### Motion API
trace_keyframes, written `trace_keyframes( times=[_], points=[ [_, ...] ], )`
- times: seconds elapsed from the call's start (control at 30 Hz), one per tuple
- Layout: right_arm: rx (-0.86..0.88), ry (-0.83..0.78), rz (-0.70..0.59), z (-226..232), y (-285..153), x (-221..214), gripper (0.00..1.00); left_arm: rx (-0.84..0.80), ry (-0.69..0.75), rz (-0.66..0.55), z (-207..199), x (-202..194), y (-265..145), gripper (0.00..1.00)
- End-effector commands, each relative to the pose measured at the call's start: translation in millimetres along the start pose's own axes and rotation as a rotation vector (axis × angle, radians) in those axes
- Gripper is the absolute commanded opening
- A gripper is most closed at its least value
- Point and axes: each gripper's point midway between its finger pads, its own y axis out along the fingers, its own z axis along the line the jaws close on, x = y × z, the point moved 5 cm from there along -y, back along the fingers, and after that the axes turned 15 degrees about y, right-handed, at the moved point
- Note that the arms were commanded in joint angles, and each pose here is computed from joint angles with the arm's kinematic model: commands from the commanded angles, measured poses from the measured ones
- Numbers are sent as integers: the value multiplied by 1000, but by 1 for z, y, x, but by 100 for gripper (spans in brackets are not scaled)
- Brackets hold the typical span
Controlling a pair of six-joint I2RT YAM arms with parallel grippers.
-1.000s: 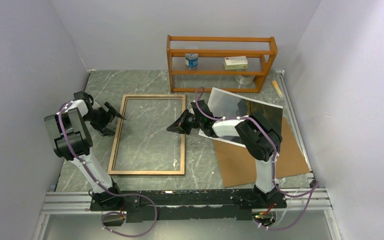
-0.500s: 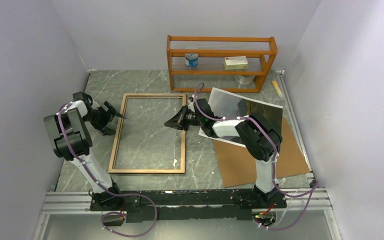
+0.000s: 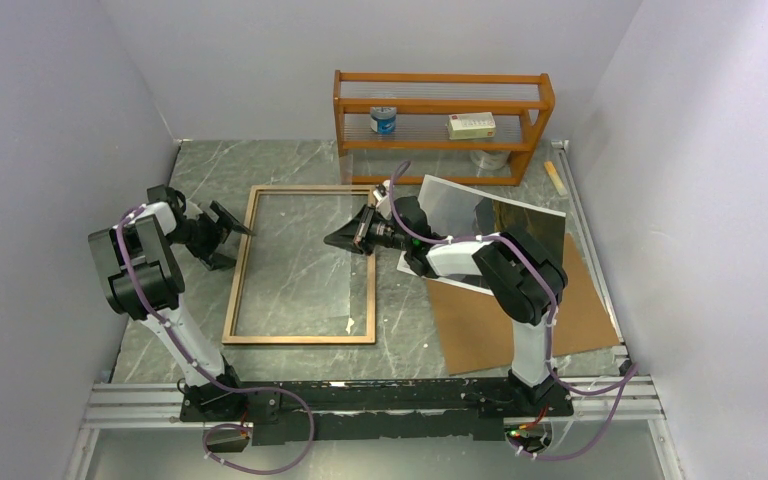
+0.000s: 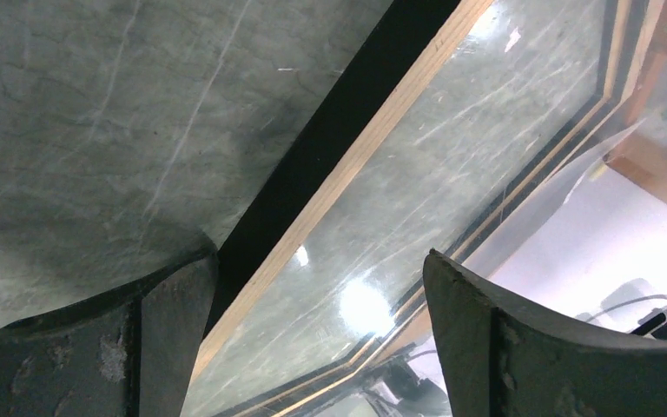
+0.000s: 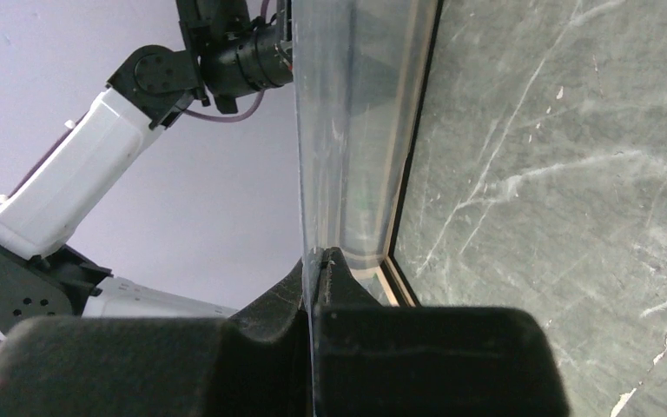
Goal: Put the photo into the frame
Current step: Place the photo frame item in the photo frame.
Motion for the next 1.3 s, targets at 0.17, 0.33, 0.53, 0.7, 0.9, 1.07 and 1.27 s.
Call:
trace_keyframes(
  times=[0.17, 0.33, 0.53, 0.7, 0.9, 1.07, 1.27],
  points=[
    [138, -56, 32, 37, -6, -10, 0, -34, -28, 73, -1, -17, 12, 94],
    [149, -61, 33, 41, -8, -11, 0, -11, -29, 68, 2, -17, 12, 94],
    [175, -81, 23, 52, -16, -13, 0, 40, -17, 70, 7, -18, 10, 93],
    [177, -87, 14, 55, -19, -12, 0, 67, -9, 74, 10, -20, 10, 93],
    [103, -45, -4, 34, -12, -5, 0, 63, -10, 78, 11, -21, 10, 93],
    [29, -24, -22, 14, -9, -1, 0, 72, -14, 88, 15, -24, 14, 91],
    [-38, -45, -43, 2, -13, 2, 0, 96, -13, 111, 22, -29, 19, 83]
  ],
)
